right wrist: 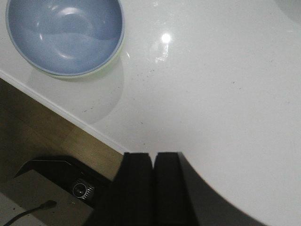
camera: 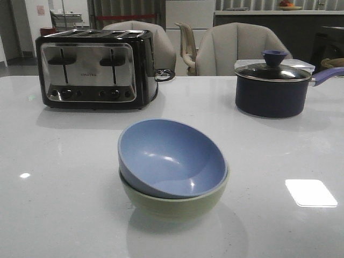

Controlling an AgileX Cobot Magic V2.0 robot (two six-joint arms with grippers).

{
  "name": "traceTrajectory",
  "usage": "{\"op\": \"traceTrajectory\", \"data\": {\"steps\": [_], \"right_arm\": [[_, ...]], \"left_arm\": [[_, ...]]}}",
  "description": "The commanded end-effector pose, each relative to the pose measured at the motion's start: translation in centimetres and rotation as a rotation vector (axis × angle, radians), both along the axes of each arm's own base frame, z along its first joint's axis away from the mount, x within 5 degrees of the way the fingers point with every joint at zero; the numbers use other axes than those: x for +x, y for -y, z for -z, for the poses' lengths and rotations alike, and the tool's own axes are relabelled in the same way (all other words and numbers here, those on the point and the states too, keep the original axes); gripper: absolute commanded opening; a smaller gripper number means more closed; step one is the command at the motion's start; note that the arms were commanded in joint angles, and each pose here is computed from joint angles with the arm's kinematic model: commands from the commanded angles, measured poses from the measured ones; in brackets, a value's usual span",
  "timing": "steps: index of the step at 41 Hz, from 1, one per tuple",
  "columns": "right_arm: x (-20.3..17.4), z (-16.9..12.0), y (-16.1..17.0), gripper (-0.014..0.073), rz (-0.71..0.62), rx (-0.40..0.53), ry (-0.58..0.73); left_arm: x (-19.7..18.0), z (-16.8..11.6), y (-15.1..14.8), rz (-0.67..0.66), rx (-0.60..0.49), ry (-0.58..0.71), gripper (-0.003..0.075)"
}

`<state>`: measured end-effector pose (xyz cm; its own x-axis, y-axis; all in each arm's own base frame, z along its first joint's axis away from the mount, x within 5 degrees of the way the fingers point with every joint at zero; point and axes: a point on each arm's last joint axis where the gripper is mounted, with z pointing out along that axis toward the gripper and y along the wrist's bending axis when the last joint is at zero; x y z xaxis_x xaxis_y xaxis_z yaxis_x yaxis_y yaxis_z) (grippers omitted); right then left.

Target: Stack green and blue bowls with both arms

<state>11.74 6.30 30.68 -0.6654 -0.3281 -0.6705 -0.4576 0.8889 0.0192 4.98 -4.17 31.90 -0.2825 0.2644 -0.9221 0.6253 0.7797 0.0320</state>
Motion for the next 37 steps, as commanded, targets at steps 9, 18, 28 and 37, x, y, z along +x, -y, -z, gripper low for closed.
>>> {"op": "traceTrajectory", "data": {"steps": [9,18,28,37], "right_arm": [[0.3,-1.2,-0.2,0.0034,-0.006,0.031,0.076],[0.3,-1.2,-0.2,0.0034,-0.006,0.031,0.076],[0.2,-1.2,-0.1,0.0034,-0.006,0.030,0.074],[0.2,-1.1,-0.1,0.0034,-0.006,0.028,0.070]], "left_arm": [[-0.7,4.3,-2.6,-0.358,-0.083,0.258,0.0101],[-0.2,8.3,-3.4,-0.525,-0.120,0.334,0.0101],[0.5,11.4,-3.6,-0.549,-0.187,0.452,0.0101],[0.5,11.0,-3.6,-0.546,-0.201,0.485,0.0101]]}}
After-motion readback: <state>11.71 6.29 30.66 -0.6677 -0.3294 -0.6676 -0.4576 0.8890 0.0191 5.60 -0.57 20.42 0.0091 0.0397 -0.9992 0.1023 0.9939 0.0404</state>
